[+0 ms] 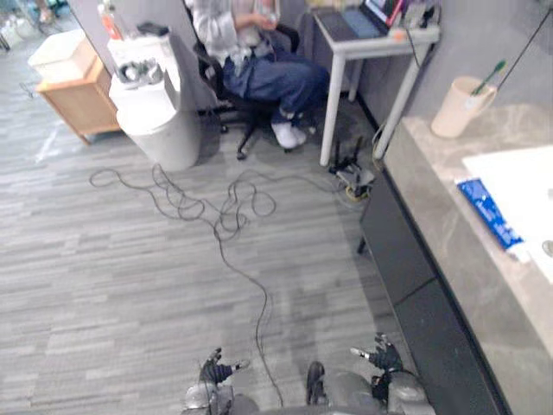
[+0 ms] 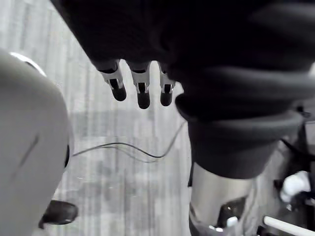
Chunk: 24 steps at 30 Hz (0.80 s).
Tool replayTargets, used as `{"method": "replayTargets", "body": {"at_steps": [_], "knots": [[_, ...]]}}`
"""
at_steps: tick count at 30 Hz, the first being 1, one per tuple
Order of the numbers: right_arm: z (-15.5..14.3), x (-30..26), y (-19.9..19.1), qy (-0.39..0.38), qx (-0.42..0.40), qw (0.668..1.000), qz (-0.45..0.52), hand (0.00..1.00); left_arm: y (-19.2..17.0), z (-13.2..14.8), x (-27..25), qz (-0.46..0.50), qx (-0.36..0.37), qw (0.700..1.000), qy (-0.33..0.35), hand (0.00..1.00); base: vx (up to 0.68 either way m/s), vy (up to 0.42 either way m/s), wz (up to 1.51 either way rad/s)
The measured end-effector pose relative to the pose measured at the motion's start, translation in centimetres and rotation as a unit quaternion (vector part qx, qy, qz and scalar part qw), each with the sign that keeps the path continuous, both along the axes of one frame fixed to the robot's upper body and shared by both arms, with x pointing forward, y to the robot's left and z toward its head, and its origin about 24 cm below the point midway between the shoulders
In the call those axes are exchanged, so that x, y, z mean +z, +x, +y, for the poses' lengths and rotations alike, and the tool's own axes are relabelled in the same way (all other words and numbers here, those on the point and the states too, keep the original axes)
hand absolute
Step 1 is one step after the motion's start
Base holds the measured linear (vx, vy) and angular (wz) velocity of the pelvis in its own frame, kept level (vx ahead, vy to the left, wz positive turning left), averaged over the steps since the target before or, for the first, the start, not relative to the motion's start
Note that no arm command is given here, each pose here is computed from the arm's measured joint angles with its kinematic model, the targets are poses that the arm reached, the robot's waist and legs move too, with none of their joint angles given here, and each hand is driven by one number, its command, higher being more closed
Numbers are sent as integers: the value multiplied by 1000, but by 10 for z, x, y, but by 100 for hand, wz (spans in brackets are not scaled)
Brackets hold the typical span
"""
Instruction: Organize washtable
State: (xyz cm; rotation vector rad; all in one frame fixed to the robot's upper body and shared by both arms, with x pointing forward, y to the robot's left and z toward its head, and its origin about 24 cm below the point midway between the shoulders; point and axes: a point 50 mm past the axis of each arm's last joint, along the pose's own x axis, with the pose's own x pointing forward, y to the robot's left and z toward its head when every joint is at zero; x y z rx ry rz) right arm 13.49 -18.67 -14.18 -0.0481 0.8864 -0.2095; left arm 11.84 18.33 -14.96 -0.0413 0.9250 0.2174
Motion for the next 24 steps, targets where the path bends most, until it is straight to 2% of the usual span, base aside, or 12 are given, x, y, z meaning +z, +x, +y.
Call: {"method": "replayTargets", "body": {"at_steps": [6, 10, 14, 20, 24], "knots": [[0, -3, -7, 11, -19, 1000, 14, 0, 8, -1, 4, -19, 7, 1000, -2, 0, 250, 78, -104], [-1, -5, -12, 10, -25, 999, 23, 0, 10, -5, 4, -20, 3, 1000, -7, 0, 261, 313, -133], [18, -10, -22, 37, -26, 998, 35, 0, 11, 6, 5, -19, 2, 1000, 7, 0, 332, 414, -107], [17, -6, -14, 34, -22, 999, 21, 0, 6, 4, 0, 3, -3, 1000, 4, 0, 126, 215, -110], [19, -4, 0, 31, -5, 999, 14, 0, 4, 1, -3, 21, -7, 1000, -2, 0, 94, 0, -91]]}}
